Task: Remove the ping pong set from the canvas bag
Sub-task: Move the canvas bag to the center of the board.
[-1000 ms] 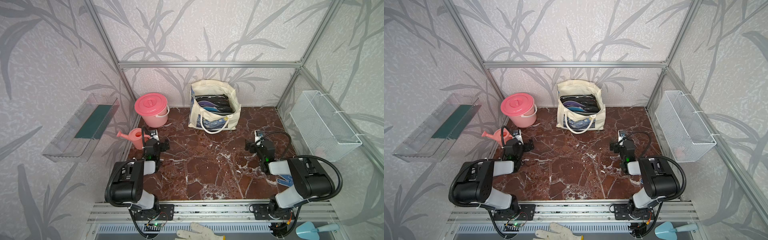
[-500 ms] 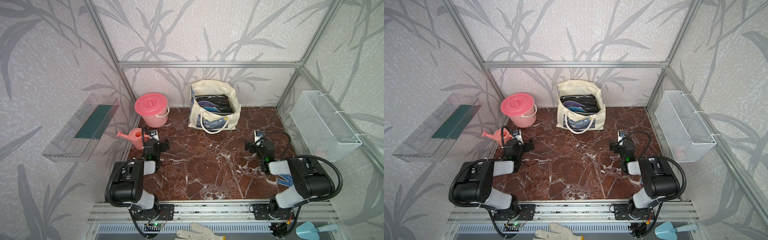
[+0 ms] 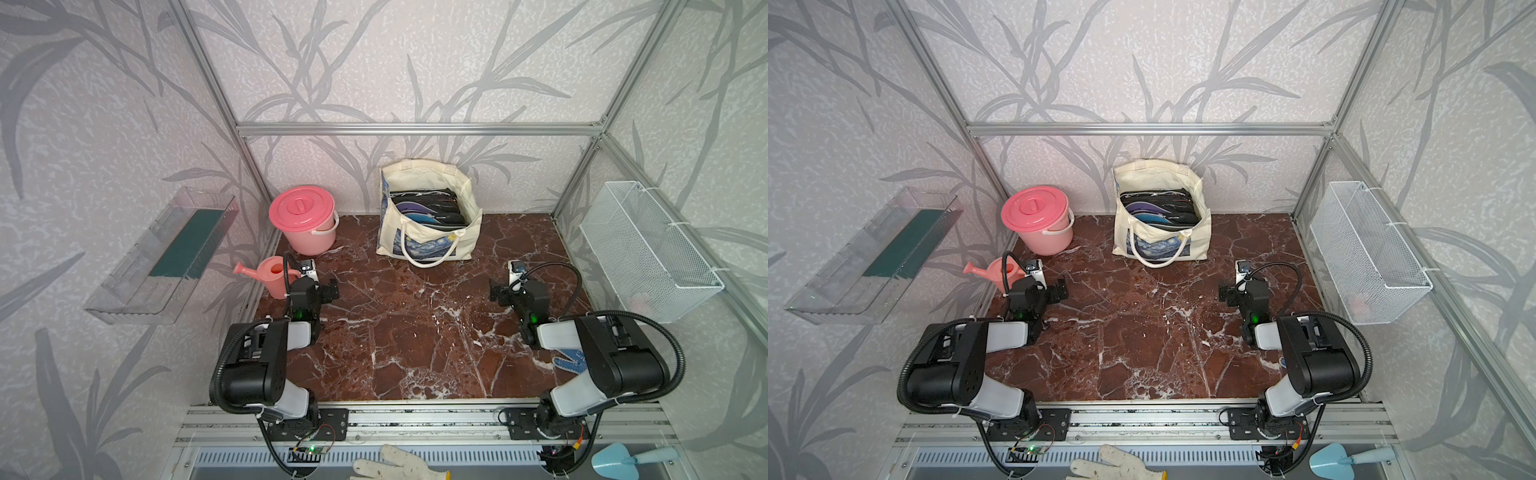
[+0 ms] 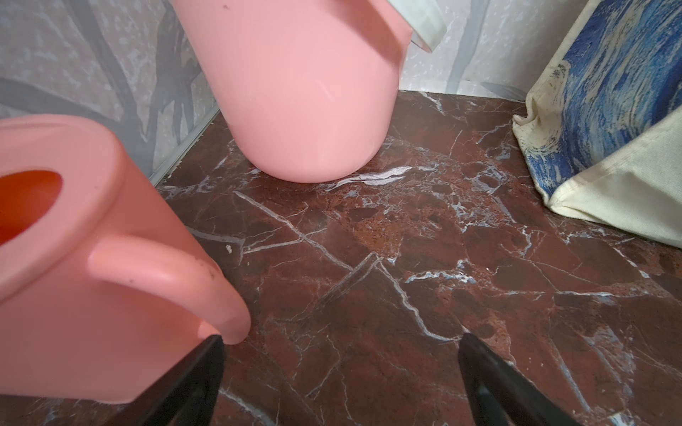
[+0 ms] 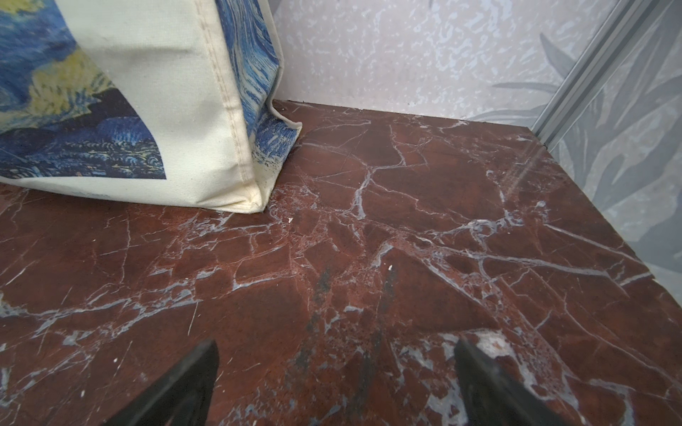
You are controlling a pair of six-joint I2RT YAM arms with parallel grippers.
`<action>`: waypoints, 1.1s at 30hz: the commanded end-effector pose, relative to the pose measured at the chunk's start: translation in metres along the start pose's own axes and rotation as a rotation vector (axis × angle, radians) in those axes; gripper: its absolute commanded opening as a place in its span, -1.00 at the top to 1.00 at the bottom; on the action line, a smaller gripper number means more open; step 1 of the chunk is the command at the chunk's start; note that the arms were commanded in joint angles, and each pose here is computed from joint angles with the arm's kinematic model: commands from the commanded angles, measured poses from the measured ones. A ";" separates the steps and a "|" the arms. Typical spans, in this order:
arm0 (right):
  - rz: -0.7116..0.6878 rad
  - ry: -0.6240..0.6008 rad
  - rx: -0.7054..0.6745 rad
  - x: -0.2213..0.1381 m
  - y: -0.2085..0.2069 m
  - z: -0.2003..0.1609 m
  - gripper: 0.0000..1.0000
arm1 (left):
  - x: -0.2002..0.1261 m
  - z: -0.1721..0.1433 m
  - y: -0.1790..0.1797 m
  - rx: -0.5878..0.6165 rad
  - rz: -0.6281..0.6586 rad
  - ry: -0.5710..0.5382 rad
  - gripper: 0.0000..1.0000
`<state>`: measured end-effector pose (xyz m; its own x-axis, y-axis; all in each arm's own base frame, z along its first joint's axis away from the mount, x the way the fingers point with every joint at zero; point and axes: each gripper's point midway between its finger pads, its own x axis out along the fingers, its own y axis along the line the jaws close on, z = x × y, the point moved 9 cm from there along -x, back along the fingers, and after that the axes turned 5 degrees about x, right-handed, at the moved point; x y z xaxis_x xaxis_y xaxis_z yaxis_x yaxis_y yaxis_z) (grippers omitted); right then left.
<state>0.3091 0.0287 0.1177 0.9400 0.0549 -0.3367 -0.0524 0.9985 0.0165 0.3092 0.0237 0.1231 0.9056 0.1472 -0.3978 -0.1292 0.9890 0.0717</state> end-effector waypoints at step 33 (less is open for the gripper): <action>-0.092 0.020 -0.171 -0.030 0.062 0.106 -0.98 | -0.049 0.132 -0.021 -0.113 0.166 0.121 -0.99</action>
<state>0.3174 0.0918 0.2157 0.9614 0.0329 -0.2733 -0.0690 0.9899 -0.1237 0.3286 -0.0008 0.2445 0.8748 0.2716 -0.4012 -0.2833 0.9585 0.0312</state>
